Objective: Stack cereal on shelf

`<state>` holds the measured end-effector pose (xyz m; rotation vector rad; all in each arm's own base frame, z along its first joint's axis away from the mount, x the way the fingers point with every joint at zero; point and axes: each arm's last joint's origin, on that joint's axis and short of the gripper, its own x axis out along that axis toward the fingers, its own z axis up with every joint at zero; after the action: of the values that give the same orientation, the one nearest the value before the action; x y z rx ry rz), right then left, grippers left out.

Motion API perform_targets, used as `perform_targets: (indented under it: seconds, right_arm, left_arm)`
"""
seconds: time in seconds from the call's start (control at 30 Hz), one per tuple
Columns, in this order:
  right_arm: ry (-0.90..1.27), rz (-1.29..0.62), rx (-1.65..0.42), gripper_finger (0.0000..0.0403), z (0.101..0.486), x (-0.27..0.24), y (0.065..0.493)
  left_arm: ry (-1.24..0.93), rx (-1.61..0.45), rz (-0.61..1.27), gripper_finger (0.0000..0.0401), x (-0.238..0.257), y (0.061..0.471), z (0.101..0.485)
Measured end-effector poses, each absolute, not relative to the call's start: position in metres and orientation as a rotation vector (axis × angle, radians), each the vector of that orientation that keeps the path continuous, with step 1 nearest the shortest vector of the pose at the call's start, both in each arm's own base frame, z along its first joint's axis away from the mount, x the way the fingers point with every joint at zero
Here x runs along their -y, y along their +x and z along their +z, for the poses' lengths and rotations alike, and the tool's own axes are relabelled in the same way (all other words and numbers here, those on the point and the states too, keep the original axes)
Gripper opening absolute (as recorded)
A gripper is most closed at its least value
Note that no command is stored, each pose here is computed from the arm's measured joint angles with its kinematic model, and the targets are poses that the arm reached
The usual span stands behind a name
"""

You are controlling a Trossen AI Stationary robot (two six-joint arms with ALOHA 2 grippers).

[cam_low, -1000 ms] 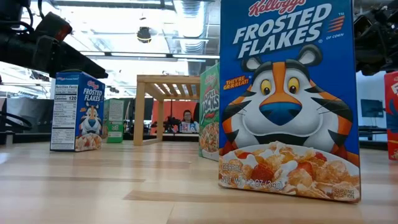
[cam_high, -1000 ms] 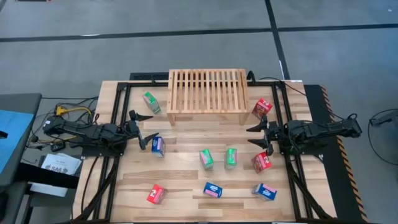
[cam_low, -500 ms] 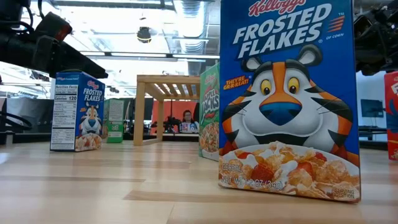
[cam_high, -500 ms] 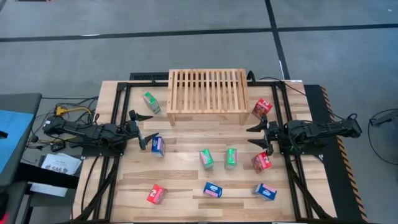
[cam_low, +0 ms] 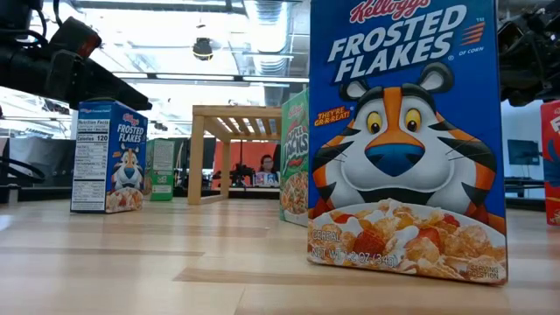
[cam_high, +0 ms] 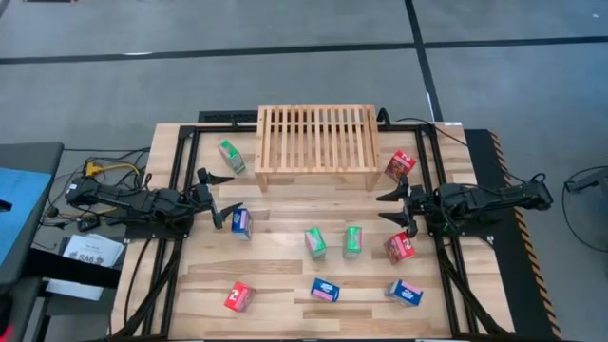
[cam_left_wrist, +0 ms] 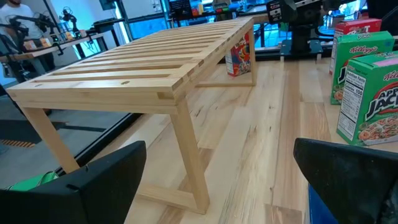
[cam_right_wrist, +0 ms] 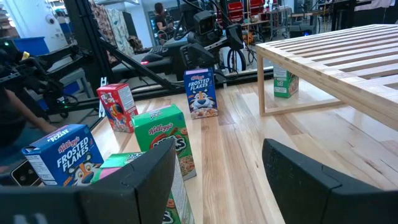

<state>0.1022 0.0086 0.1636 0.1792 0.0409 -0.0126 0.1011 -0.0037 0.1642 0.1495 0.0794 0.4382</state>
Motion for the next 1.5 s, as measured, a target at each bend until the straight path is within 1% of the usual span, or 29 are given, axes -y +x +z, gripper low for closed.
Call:
perform_targets:
  seconds: [1.33, 1.5]
  right_arm:
    - [0.179, -0.013, -0.04, 0.0266, 0.1637, -0.0086, 0.1022]
    - [0.179, -0.013, -0.041, 0.0266, 0.1636, -0.0086, 0.1022]
  left_arm:
    - [0.15, -0.079, 0.438, 0.04, 0.0037, 0.101, 0.1642]
    - [0.196, -0.09, 0.442, 0.04, 0.0035, 0.101, 0.1644]
